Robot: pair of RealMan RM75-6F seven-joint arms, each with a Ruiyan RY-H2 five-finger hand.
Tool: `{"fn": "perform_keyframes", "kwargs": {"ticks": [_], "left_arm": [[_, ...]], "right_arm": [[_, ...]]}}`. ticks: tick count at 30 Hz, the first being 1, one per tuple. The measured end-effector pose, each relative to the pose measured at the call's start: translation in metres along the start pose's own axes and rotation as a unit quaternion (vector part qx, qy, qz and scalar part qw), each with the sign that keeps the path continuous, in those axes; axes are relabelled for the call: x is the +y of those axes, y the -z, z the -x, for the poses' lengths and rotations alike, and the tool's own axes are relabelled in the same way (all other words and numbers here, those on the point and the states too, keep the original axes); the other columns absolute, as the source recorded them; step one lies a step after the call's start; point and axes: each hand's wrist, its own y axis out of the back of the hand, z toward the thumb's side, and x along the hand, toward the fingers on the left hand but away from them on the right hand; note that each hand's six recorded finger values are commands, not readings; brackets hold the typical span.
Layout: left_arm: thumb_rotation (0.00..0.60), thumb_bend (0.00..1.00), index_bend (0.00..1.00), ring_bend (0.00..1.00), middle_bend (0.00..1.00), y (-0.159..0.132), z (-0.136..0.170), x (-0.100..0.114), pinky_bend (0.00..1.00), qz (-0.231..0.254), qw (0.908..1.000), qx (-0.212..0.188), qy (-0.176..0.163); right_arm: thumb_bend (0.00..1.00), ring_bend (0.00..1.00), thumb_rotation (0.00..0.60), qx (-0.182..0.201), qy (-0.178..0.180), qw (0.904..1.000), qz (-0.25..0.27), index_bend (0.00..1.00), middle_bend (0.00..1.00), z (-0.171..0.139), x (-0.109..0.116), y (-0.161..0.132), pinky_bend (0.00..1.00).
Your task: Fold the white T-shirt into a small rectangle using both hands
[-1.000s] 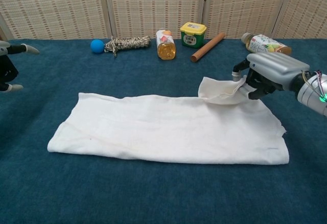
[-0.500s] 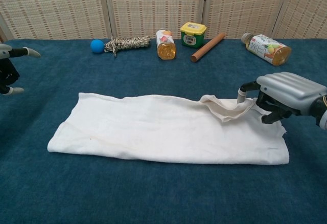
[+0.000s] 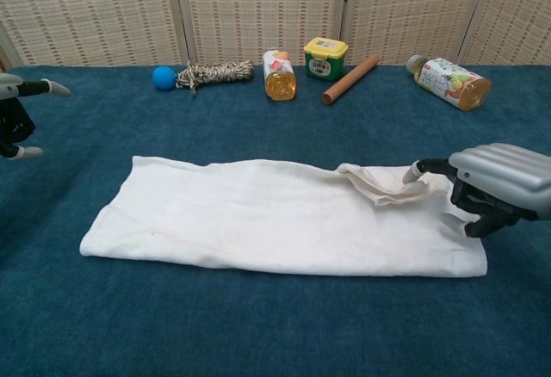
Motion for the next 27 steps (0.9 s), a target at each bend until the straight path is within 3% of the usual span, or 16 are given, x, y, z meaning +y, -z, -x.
{"fn": "perform_keyframes", "kwargs": {"ticks": [15,21,27], "left_arm": [[0.600,0.39,0.00,0.82,0.85,-0.001,-0.001,0.000,0.93,0.000,1.0000,0.000,0.002],[0.600,0.39,0.00,0.82,0.85,0.001,-0.001,0.003,0.93,0.000,1.0000,0.001,-0.003],[0.600,0.39,0.00,0.82,0.85,0.001,0.000,0.009,0.93,-0.007,0.9999,-0.006,-0.014]], "right_arm": [[0.45,1.00,0.600,-0.028,-0.038,0.9988,0.015,0.20,0.95,-0.010,-0.022,0.013,1.00],[0.45,1.00,0.600,-0.022,-0.012,0.9993,0.028,0.20,0.95,-0.013,-0.008,0.010,1.00],[0.45,1.00,0.600,-0.024,0.049,0.9975,0.045,0.20,0.95,-0.018,0.030,0.015,1.00]]}}
